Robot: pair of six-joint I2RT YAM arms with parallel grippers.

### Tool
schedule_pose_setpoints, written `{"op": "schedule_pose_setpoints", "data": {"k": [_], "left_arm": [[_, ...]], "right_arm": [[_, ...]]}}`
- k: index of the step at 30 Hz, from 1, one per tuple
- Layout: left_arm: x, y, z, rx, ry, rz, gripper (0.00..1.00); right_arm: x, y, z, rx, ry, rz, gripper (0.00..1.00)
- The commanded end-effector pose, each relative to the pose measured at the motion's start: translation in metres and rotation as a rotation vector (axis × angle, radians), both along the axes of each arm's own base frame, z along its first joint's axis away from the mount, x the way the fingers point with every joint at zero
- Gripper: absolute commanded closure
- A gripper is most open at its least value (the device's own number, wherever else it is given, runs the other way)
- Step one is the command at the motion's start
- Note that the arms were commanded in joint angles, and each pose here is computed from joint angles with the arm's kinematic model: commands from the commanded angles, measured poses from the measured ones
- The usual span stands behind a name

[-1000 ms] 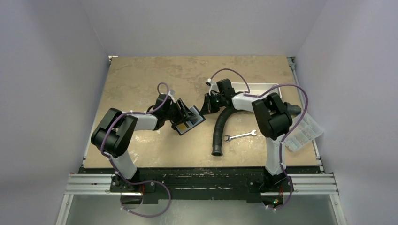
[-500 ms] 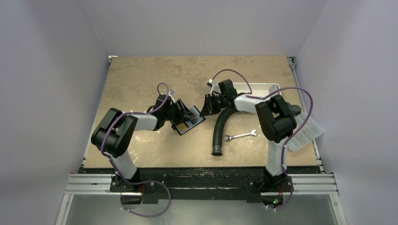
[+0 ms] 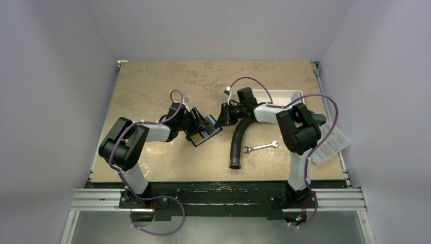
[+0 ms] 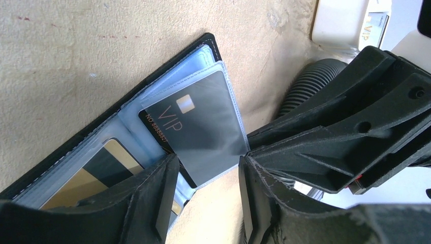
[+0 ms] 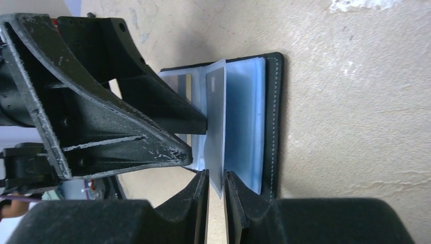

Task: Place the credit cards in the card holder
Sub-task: Turn over the card slot in the card holder.

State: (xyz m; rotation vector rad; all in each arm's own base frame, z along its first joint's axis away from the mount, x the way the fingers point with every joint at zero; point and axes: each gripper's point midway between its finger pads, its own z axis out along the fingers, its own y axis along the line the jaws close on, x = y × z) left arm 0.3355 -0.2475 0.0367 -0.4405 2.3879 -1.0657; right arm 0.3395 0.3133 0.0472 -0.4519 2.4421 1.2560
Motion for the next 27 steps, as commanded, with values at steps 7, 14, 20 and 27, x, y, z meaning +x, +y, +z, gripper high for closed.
{"op": "schedule_pose_setpoints", "data": {"k": [7,14,20,27], "left_arm": [[-0.018,0.014,0.014,0.081,-0.024,-0.017,0.42],[-0.033,0.05,0.055,0.124,-0.061,0.003,0.35],[-0.031,0.103,0.12,0.269,-0.205,0.09,0.31],[-0.016,0.117,0.155,0.372,-0.319,0.097,0.29]], "right_arm": [[-0.005,0.015,0.026,0.121,-0.006,0.062,0.71],[-0.017,0.04,0.032,0.146,0.002,0.134,0.62],[-0.046,0.071,0.05,0.139,-0.031,0.192,0.57],[-0.054,0.055,0.095,0.255,-0.069,0.206,0.46]]}}
